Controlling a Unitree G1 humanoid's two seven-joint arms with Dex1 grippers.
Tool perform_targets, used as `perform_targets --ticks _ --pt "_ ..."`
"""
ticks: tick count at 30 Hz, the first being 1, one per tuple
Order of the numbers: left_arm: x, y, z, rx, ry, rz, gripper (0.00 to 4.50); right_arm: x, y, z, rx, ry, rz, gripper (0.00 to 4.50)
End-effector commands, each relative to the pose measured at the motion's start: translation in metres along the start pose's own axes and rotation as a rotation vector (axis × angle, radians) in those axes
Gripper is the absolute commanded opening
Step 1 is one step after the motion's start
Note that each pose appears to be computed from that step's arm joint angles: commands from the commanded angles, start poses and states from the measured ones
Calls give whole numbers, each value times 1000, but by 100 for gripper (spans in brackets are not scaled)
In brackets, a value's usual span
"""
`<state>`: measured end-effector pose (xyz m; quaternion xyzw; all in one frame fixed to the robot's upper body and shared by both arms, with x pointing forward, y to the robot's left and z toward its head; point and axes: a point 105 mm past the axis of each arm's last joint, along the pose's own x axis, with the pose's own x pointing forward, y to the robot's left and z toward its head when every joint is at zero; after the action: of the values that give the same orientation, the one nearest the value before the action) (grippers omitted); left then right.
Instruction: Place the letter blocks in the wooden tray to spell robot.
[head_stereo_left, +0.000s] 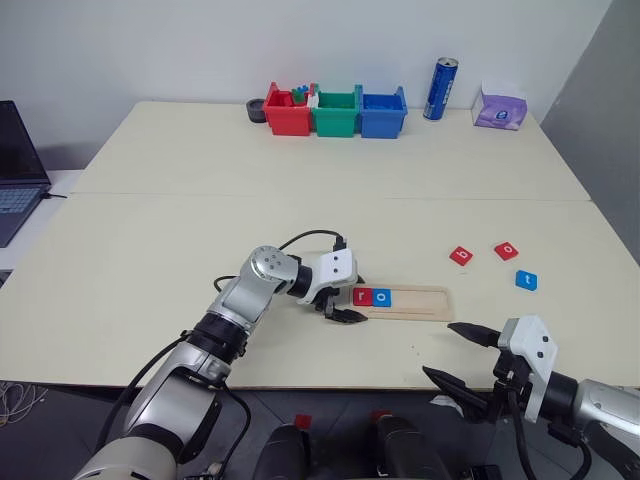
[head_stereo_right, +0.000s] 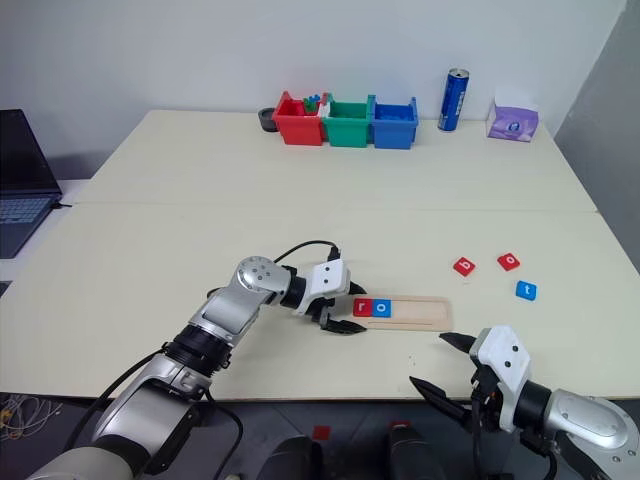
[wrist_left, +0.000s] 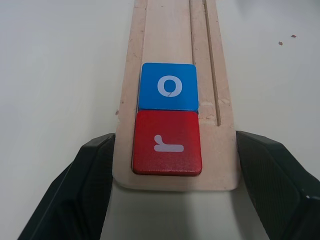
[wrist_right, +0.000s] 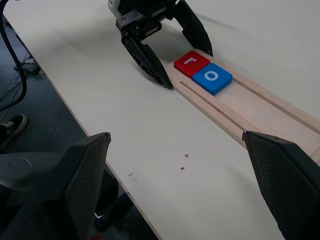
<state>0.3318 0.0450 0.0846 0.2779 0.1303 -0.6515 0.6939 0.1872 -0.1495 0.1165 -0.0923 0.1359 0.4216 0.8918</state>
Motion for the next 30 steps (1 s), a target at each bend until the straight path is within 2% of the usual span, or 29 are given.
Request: perform_targets --ticks 1,2,4,6,15,20,25,30 --pt "2 1 11 26 -14 -4 340 1 6 10 -36 -38 19 450" --pt "2 1 12 18 -17 -5 340 1 6 10 -37 -38 19 450" --pt "2 0 14 -10 -34 -20 416 2 5 12 -42 -49 14 450" --pt "2 -2 16 -17 -45 -40 445 3 5 14 -44 -55 12 450" --pt "-2 2 29 15 -125 -1 445 3 4 14 -44 -57 20 450" --pt "-12 7 27 28 -149 50 445 3 2 15 -46 -57 17 450" --pt "-37 9 21 7 -185 105 445 2 -2 15 -41 -55 5 450" --pt "-68 3 12 -51 -243 170 445 0 -25 14 -51 -77 -128 450"
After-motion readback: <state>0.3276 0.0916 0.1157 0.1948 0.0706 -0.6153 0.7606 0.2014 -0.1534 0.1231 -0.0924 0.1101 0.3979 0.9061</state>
